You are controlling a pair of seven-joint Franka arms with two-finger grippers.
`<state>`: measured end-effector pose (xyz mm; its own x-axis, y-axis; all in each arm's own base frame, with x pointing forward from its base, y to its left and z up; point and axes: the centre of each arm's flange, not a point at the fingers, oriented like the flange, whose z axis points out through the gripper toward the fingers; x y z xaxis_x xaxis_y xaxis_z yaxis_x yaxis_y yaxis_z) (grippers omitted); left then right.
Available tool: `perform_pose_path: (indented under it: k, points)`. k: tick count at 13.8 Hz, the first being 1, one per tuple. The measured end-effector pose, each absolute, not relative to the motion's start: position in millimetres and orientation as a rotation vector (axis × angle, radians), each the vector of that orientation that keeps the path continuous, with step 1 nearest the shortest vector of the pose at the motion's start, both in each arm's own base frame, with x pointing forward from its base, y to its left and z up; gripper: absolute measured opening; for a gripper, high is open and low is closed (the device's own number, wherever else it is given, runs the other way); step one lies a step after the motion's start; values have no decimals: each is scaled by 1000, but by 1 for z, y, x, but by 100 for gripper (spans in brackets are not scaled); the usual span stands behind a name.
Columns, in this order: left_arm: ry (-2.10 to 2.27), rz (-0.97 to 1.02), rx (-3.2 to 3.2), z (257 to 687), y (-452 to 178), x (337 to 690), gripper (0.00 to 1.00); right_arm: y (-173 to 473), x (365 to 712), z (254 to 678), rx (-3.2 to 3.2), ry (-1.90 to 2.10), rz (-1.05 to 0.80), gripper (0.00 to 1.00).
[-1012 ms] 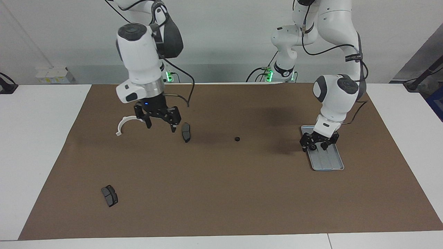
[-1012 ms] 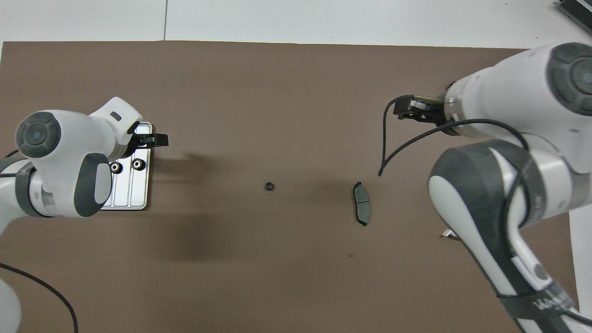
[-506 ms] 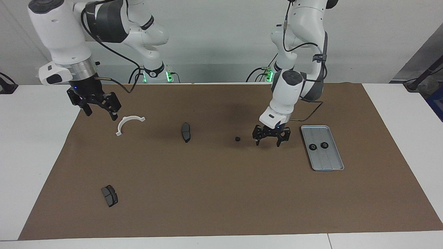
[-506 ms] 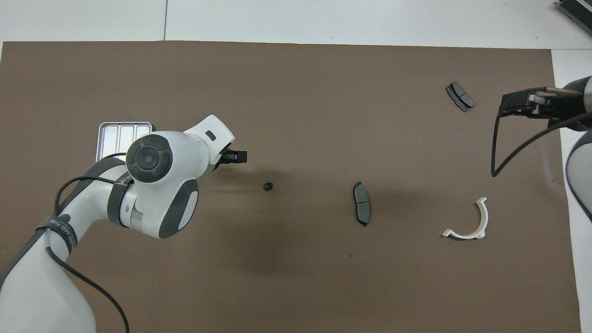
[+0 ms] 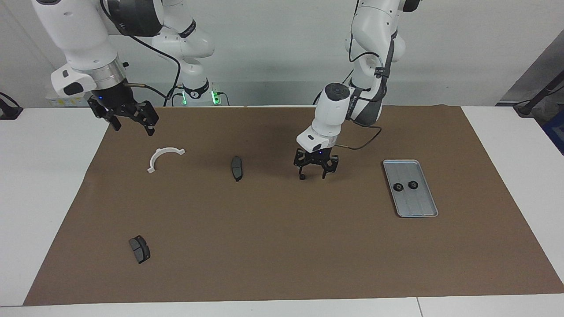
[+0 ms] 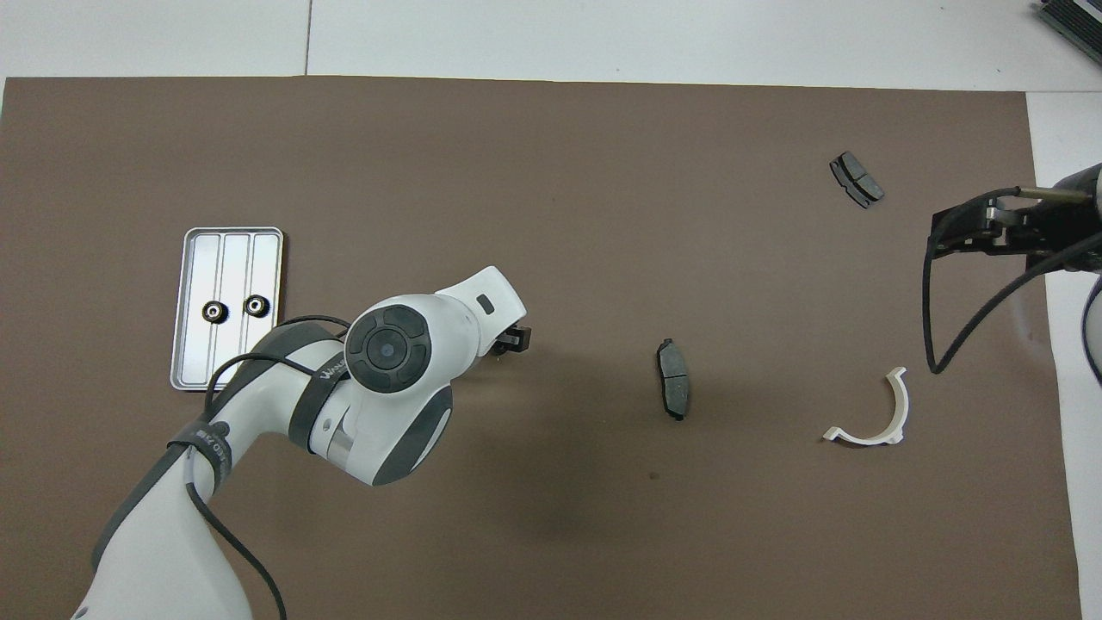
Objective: Pick bearing gear from pile to tray
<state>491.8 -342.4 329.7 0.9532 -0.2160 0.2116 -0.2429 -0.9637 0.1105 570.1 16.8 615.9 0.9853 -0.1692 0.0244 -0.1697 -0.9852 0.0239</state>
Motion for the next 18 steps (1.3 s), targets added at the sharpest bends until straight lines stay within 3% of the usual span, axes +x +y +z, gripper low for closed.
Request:
perform_pose_path:
  k: [5, 8, 12, 18]
  points:
    - [-268, 277, 2971, 301, -350, 488, 66, 27, 567, 611, 3104, -235, -7, 100]
    - [-263, 269, 2975, 298, -349, 486, 60, 32, 562, 606, 3101, -220, -42, 100]
    - [-271, 260, 2976, 296, -354, 481, 41, 39, 559, 606, 3102, -201, -44, 100]
    - [-266, 263, 2976, 297, -354, 480, 24, 39, 559, 607, 3102, -201, -42, 100]
